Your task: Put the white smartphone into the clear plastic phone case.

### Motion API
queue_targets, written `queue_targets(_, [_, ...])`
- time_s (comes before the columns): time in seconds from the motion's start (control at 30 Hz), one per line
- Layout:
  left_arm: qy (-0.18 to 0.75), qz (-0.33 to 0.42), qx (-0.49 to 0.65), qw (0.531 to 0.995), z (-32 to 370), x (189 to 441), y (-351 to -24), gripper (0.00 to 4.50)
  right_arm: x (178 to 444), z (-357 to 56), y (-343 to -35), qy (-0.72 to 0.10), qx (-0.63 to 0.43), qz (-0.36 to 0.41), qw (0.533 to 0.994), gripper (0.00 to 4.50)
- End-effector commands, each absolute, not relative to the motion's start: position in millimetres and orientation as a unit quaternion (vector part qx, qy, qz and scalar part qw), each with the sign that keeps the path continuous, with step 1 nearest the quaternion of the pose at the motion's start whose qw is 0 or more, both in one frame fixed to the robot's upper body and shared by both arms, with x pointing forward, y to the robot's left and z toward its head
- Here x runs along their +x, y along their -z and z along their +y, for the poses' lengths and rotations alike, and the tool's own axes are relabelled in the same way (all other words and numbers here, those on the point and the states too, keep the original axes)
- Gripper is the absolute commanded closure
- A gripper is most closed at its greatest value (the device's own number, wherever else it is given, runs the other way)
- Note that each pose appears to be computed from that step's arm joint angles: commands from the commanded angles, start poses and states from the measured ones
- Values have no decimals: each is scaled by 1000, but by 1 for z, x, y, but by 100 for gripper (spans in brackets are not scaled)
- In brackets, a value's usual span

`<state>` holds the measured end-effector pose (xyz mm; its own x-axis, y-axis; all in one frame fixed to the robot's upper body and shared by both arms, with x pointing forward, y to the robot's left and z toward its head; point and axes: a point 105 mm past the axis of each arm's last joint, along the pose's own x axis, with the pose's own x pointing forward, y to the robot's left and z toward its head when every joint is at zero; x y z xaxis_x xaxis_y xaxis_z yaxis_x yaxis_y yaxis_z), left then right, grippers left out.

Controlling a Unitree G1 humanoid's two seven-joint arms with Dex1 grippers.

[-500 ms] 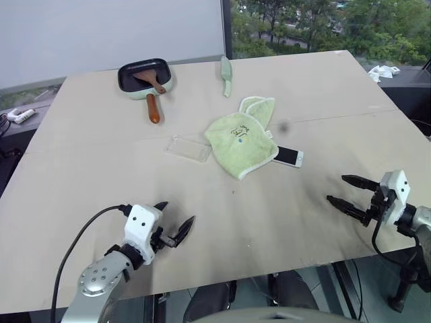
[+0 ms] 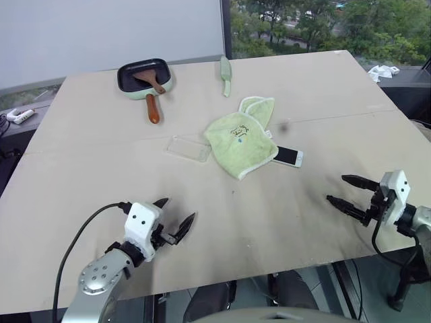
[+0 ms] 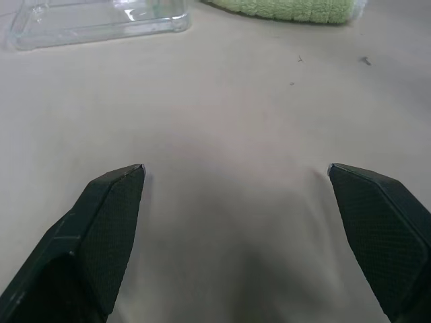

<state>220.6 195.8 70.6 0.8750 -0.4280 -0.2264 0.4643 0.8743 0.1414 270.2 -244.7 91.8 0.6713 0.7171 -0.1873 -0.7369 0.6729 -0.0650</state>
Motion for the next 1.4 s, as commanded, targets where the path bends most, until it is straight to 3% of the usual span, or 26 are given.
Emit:
queue_targets(0.03, [230,72,106,965,198,222,-81,2,273,-238,-103,-405,-80,56,909,0])
queue_targets(0.2, [235,66,105,964,199,222,-83,2,278,-220,-110,-425,-76,57,900,0])
queue_targets(0.37, [276,38,96,956,198,219,-98,2,311,-151,-136,-453,-96,-2,886,0])
queue_targets(0.67, [251,39,109,961,223,219,-115,2,360,-45,-142,-451,-125,-18,884,0])
queue_targets(0.8, [242,41,106,963,227,207,-121,2,387,-29,-137,-406,-132,20,904,0])
queue_targets(0.93, [239,46,98,965,228,195,-121,2,393,-28,-108,-388,-184,119,895,0])
queue_targets(1.03, [240,47,91,965,228,190,-122,2,392,-26,-110,-392,-150,155,894,0])
queue_targets(1.13, [245,46,84,965,228,188,-124,0,393,-34,-120,-407,-154,167,885,77])
queue_targets(1.3, [250,43,80,964,228,188,-125,0,392,-32,-120,-408,-176,162,881,333])
queue_targets(1.4, [256,40,78,963,227,191,-126,0,394,-33,-131,-404,-170,140,888,441])
